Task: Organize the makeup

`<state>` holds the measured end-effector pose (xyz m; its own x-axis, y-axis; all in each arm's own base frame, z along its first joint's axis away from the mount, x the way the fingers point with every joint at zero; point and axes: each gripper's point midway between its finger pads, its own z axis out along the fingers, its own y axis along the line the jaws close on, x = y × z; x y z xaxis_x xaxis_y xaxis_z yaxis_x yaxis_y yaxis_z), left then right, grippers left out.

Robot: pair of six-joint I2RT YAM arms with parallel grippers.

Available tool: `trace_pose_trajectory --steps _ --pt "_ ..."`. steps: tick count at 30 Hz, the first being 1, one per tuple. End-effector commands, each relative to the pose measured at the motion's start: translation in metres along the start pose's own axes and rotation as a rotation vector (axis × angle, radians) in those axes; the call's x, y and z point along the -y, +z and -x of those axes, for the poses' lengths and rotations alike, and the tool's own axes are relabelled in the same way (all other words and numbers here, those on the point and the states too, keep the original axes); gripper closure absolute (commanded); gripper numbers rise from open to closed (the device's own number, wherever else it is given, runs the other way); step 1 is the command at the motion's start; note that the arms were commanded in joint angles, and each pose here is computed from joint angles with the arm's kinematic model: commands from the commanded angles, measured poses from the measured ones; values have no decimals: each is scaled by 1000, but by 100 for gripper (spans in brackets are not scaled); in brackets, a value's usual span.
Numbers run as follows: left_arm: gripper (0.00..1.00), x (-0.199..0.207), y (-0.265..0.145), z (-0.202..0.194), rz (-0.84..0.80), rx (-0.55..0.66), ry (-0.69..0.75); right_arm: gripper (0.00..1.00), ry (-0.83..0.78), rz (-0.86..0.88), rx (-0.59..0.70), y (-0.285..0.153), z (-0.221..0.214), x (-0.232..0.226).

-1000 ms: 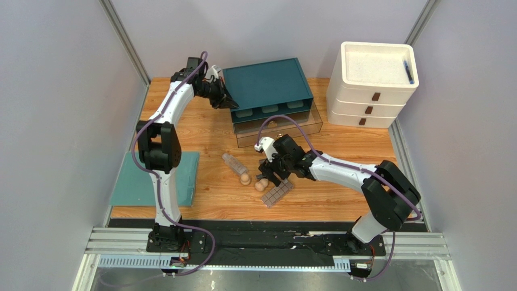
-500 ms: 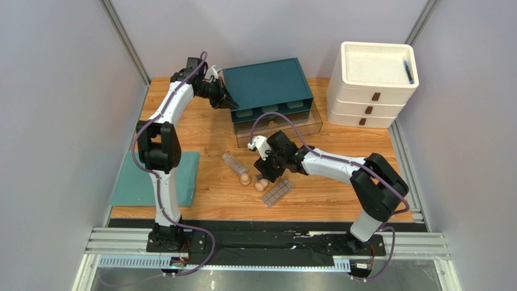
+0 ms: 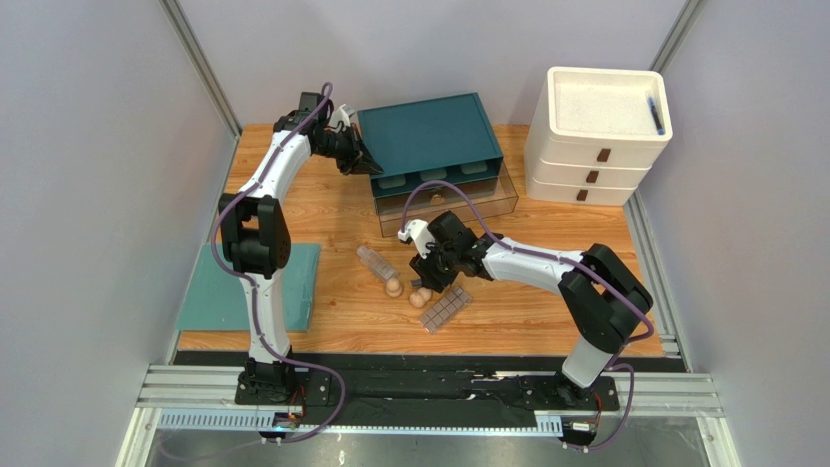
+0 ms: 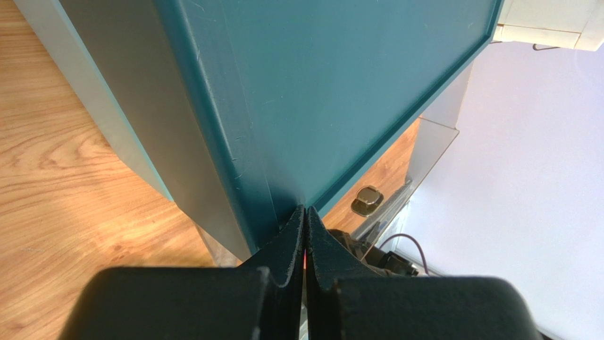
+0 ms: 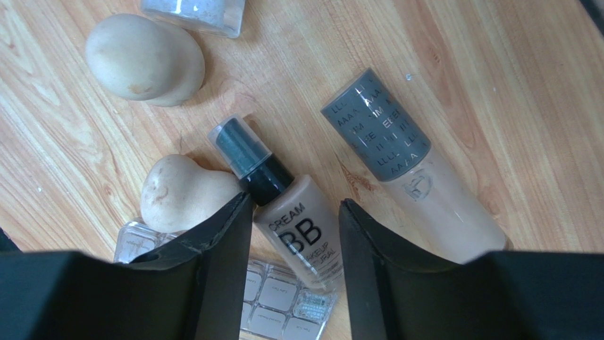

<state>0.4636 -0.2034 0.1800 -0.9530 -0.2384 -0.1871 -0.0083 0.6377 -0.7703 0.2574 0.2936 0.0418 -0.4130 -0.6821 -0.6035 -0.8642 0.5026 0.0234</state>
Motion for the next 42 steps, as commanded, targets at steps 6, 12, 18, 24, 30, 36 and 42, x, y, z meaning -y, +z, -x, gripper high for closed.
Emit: trace_pose_trajectory --steps 6,12,18,24,30,36,42 --pt "100 -12 -4 -11 59 -19 -7 55 47 -38 -90 25 -10 10" --pt "100 -11 -6 -10 59 -15 -2 70 50 -87 -107 27 -16 18" --pt "100 -12 -5 -10 61 -17 -6 89 54 -141 -116 25 -21 26" --pt "100 -13 -5 -11 59 -20 -5 100 55 -211 -89 16 -18 37" --pt "100 -14 -5 -11 63 -22 -5 100 69 -205 -53 1 -6 34" --pt "100 -16 -4 -11 63 -26 -6 100 64 -189 16 -31 19 28" --pt "100 -17 -3 -12 66 -32 -5 100 31 -135 160 -78 61 14"
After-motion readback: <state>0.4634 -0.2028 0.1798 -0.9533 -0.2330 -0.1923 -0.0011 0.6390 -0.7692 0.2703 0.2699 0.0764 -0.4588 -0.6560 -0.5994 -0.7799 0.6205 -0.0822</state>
